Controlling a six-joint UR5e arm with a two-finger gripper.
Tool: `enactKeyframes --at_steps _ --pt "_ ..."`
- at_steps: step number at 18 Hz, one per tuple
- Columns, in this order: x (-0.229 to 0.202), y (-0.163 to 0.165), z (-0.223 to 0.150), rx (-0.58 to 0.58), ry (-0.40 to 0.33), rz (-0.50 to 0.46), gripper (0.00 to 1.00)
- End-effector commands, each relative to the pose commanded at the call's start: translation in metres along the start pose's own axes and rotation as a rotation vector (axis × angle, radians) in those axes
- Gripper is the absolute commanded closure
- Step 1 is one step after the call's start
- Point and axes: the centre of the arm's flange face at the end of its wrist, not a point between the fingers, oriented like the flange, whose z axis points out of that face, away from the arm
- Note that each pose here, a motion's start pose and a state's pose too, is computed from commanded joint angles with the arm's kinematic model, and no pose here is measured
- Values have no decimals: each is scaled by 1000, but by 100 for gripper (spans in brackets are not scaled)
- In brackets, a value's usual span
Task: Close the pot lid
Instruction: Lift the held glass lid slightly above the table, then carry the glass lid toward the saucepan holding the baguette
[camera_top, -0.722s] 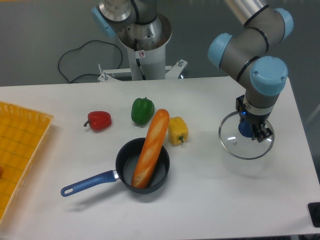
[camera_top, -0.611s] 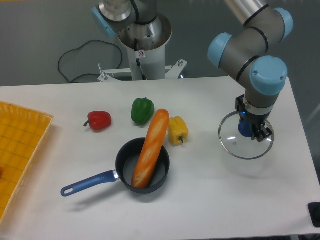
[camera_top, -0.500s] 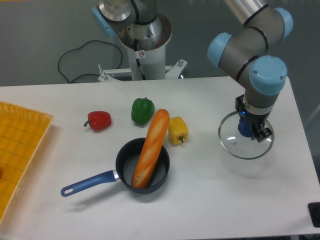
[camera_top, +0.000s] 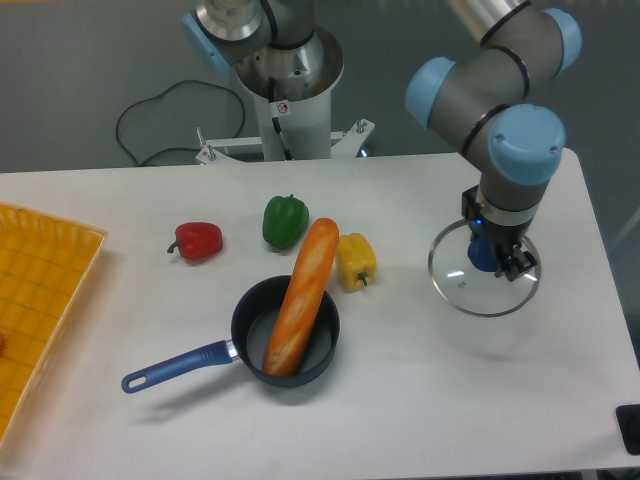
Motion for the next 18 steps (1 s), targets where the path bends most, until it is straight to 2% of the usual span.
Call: enactKeyframes --at_steps 7,13,18 --pt "26 -43 -29 4 32 12 79" --pt "38 -103 -33 2 28 -11 79" --pt "47 -133 -35 9 26 -19 79"
